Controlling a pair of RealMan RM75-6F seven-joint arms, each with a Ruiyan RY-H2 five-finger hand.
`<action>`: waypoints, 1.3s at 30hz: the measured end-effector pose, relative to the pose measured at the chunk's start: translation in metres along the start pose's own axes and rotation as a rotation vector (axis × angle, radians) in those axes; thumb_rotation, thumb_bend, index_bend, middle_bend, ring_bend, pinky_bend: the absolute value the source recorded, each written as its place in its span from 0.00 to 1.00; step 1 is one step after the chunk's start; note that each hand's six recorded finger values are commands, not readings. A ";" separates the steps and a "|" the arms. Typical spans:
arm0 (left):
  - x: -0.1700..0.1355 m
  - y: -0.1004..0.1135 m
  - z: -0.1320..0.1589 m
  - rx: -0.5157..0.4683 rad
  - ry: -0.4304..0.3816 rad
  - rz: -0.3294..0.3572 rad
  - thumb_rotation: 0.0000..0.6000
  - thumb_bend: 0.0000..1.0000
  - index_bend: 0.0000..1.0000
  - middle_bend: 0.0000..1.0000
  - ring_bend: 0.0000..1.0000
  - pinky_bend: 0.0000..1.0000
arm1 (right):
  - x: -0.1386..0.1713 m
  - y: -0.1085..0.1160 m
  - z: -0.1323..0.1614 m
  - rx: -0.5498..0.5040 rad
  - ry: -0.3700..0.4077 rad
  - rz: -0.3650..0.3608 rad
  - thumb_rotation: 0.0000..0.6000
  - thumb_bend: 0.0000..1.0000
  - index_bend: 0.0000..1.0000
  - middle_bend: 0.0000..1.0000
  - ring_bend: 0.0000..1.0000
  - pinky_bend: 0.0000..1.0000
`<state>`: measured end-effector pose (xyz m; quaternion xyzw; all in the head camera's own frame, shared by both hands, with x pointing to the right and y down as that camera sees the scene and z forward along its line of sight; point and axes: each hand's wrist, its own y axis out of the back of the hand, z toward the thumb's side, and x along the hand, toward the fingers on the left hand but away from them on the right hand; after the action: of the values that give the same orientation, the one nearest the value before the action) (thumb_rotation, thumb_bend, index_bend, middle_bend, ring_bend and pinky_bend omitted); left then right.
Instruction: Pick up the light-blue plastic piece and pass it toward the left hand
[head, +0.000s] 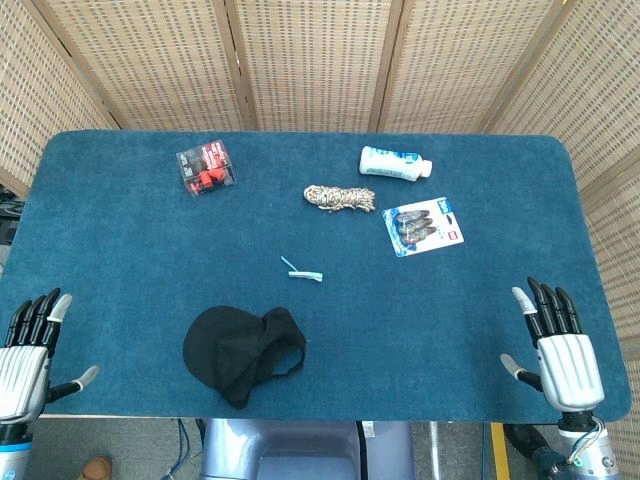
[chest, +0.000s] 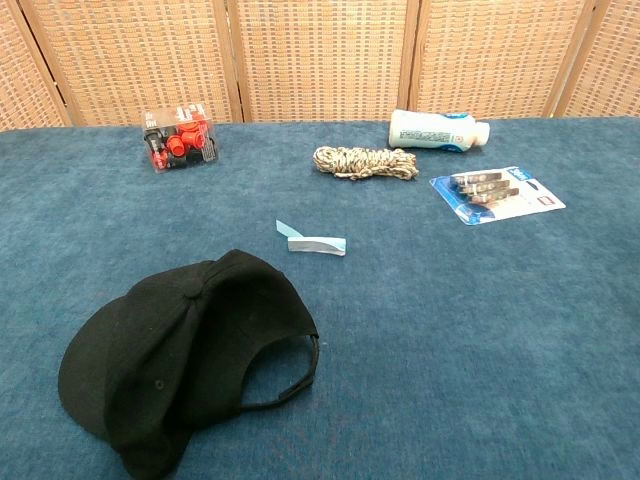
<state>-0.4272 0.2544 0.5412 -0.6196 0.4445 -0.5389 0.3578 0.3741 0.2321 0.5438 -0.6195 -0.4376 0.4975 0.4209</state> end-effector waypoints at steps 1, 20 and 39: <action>0.000 0.000 0.000 0.001 0.000 0.001 1.00 0.00 0.00 0.00 0.00 0.00 | 0.000 0.000 0.000 0.000 0.000 0.000 1.00 0.00 0.00 0.00 0.00 0.00; 0.011 -0.001 -0.007 0.012 0.049 0.003 1.00 0.00 0.00 0.00 0.00 0.00 | -0.077 0.003 0.022 0.074 0.067 0.056 1.00 0.00 0.00 0.00 0.00 0.00; 0.041 -0.013 -0.027 0.029 0.178 -0.041 1.00 0.00 0.00 0.00 0.00 0.00 | -0.240 -0.087 0.205 0.050 0.235 0.403 1.00 0.10 0.37 0.00 0.00 0.00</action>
<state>-0.4511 0.2211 0.5717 -0.5729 0.4542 -0.6054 0.3148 0.1320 0.0417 0.6560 -0.7375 -0.2408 0.5066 0.3761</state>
